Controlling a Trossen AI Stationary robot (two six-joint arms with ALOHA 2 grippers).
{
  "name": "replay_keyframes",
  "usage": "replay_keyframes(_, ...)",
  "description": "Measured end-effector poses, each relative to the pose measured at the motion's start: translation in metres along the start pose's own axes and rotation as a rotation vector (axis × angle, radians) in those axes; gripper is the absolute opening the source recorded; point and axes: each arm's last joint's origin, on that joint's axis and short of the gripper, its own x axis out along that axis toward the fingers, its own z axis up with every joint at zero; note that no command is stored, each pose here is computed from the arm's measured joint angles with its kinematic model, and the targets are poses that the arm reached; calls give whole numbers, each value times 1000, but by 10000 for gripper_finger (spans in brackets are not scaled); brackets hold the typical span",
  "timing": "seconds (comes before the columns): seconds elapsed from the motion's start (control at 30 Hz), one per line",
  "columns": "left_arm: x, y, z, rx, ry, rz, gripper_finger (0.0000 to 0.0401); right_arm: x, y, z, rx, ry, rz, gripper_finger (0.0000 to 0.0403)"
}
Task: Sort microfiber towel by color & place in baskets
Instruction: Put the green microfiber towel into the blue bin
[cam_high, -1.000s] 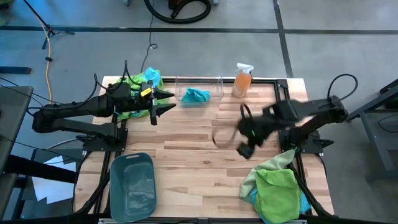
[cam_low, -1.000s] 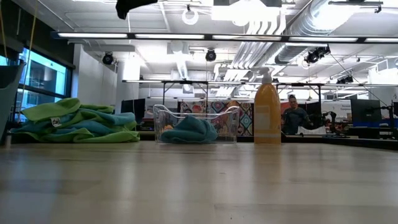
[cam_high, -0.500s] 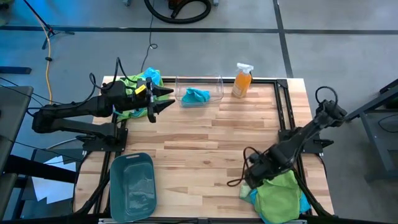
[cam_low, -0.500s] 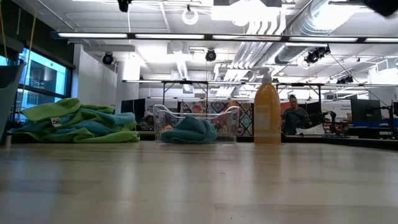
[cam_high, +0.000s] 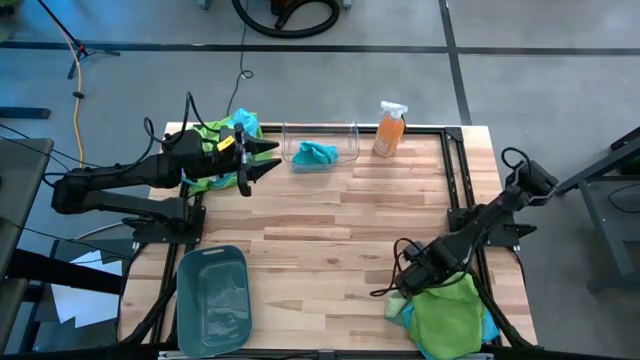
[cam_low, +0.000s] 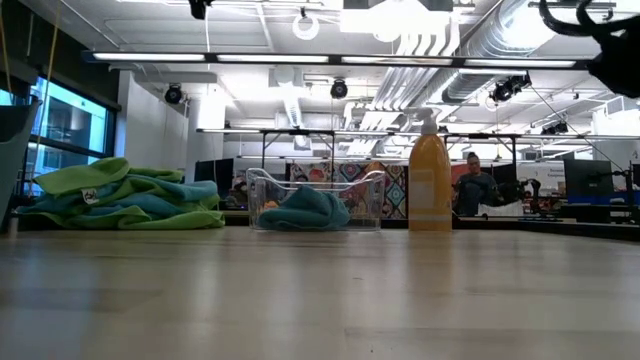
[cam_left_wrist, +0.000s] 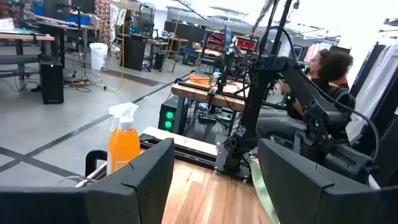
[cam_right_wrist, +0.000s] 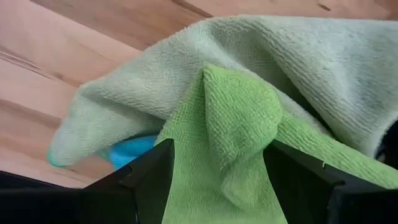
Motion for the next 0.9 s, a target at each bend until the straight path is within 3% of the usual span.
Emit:
replay_keyframes(0.13, 0, 0, 1, -18, -7, 8, 220, 3, -1, -3, -41, -2, -3, 191)
replay_keyframes(0.33, 0, 0, 1, -45, -14, 19, 220, -7, 4, -12, -114, 3, 23, 22)
replay_keyframes(0.5, 0, 1, 1, -44, -17, 36, 220, -31, 12, -23, -197, 10, 58, 8)
replay_keyframes(0.67, 0, 1, 2, -44, -24, 37, 220, -76, 18, -34, -326, -5, 87, 3)
replay_keyframes(0.9, 0, 0, 2, -26, -19, 16, 220, -161, 24, -45, -611, -211, 277, 1)
